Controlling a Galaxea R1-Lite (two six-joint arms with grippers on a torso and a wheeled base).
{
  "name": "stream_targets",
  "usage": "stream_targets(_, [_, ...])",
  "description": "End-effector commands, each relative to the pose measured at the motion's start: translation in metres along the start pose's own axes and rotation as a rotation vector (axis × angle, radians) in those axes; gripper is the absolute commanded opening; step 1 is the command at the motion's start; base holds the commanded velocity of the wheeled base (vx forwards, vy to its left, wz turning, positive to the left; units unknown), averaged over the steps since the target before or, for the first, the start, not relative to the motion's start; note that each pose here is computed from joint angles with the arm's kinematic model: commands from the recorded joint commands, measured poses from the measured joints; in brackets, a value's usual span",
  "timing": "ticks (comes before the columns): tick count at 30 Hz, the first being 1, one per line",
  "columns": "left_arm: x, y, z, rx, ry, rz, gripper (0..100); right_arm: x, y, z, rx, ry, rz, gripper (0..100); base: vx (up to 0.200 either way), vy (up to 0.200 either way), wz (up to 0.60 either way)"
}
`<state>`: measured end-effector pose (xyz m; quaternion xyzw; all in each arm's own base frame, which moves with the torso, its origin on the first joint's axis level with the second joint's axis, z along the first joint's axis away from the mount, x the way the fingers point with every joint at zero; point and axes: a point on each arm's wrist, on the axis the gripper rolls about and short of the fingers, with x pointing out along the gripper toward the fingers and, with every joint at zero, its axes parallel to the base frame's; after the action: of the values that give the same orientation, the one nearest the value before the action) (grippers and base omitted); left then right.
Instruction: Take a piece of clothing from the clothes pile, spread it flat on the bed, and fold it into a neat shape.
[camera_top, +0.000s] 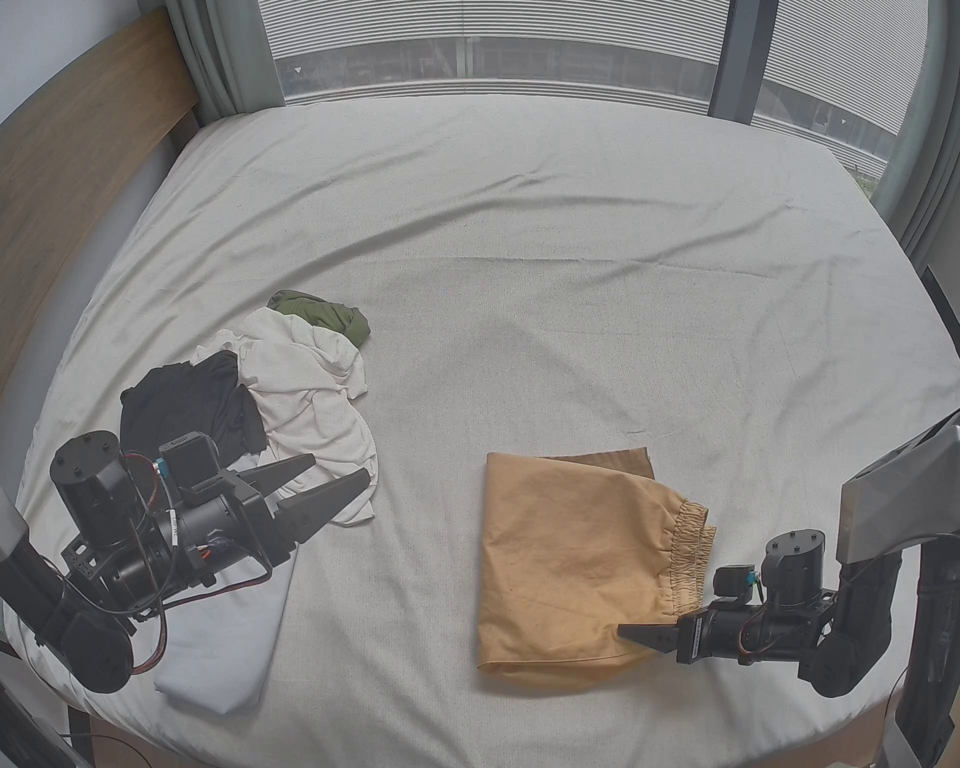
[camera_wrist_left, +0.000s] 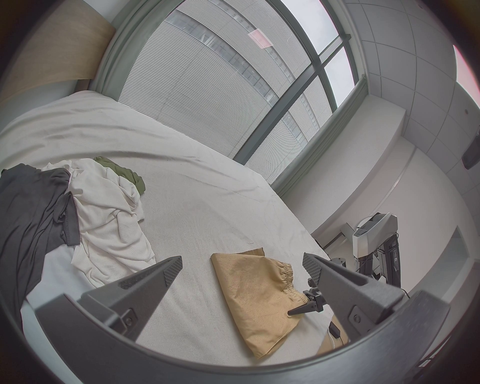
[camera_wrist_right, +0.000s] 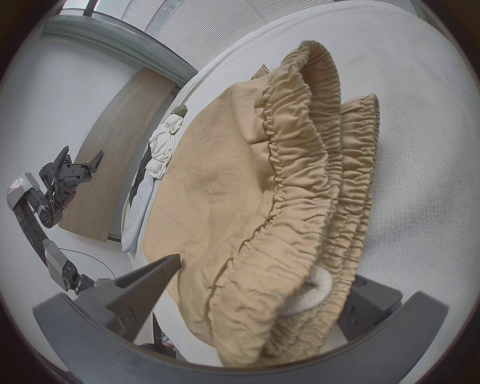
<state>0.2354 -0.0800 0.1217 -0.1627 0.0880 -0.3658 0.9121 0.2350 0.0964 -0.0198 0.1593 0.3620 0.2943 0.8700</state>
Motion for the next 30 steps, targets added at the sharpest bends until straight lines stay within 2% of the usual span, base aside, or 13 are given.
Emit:
stream_targets(1, [0.0, 0.001, 0.0, -0.001, 0.001, 0.002, 100, 0.002, -0.002, -0.005, 0.008, 0.019, -0.004, 0, 0.0, 0.0, 0.0])
stream_targets(14, [0.0, 0.001, -0.001, -0.003, 0.001, 0.004, 100, 0.0, 0.006, -0.003, -0.015, 0.007, 0.022, 0, 0.0, 0.0, 0.0])
stream_targets(20, [-0.001, 0.001, -0.001, -0.001, 0.001, 0.004, 100, -0.014, 0.028, 0.014, -0.083, -0.092, 0.099, 0, 0.0, 0.0, 0.0])
stream_targets(30, [-0.001, 0.0, 0.0, 0.001, -0.008, 0.0, 100, -0.021, 0.047, 0.034, -0.142, -0.181, 0.178, 0, 0.0, 0.0, 0.0])
